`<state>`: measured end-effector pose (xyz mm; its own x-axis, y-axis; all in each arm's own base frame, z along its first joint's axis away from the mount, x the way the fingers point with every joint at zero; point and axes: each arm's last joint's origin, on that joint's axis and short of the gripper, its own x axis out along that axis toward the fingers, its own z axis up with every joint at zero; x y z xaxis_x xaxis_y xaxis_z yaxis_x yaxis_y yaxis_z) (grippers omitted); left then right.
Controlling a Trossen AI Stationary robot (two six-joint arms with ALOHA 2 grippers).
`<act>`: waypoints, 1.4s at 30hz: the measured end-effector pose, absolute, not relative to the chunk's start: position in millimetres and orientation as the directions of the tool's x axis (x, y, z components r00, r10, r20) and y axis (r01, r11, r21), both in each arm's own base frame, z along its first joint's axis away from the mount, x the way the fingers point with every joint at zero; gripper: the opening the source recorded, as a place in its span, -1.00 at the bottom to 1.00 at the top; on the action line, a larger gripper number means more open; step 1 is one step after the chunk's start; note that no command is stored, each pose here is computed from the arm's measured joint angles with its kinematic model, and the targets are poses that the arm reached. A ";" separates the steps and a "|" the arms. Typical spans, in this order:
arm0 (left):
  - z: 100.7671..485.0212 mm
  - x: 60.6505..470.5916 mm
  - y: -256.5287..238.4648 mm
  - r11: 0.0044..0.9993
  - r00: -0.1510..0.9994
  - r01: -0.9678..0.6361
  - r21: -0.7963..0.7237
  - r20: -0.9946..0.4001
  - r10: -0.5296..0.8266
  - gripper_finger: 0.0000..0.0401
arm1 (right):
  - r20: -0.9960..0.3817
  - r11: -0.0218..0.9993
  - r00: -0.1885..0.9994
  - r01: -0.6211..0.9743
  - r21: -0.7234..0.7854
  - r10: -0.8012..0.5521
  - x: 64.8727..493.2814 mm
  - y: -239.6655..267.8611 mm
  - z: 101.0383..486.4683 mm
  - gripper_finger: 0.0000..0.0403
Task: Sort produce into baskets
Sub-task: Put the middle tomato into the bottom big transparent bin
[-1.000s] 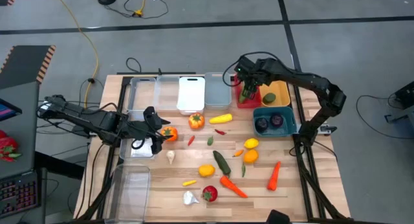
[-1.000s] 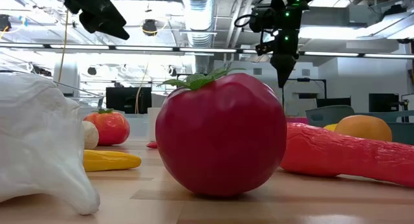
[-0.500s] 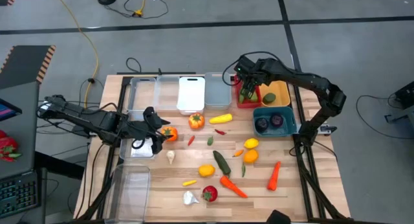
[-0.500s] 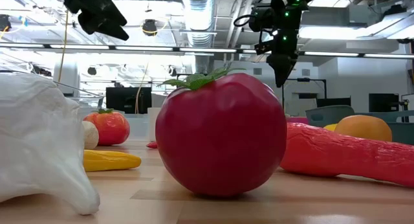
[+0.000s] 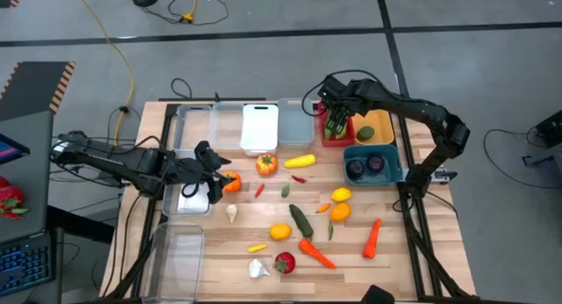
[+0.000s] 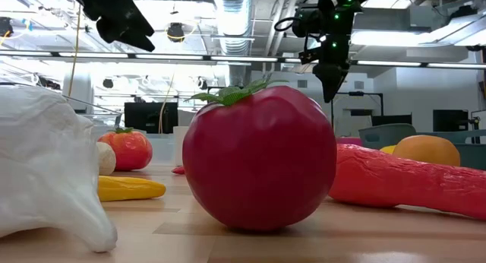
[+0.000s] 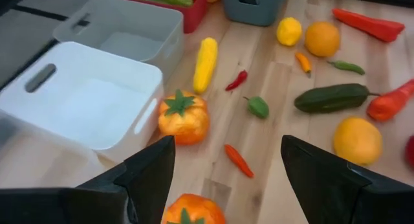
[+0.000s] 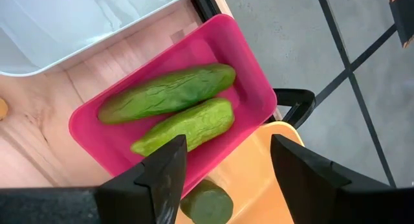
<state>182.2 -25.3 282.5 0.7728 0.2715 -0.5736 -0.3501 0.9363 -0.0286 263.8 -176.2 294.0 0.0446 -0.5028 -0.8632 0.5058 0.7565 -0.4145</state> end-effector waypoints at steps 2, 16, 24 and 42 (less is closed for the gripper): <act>282.8 182.7 -26.1 0.944 0.780 -0.327 -0.040 -0.576 0.246 0.34 | -0.863 0.757 0.044 0.506 -0.415 -0.503 263.8 -176.1 294.0 0.24; 280.6 185.4 -27.0 0.956 0.774 -0.293 -0.004 -0.587 0.235 0.95 | -0.863 0.756 0.044 0.508 -0.414 -0.503 263.8 -176.1 294.0 0.24; 280.8 189.7 -27.1 0.970 0.780 -0.241 0.042 -0.586 0.220 0.97 | -0.865 0.757 0.039 0.505 -0.414 -0.500 263.3 -175.8 293.8 0.24; 334.1 185.7 7.7 0.960 0.789 -0.280 -0.022 -0.574 0.217 0.96 | -0.784 0.816 0.399 0.532 -0.226 -0.476 249.0 -142.5 348.3 0.24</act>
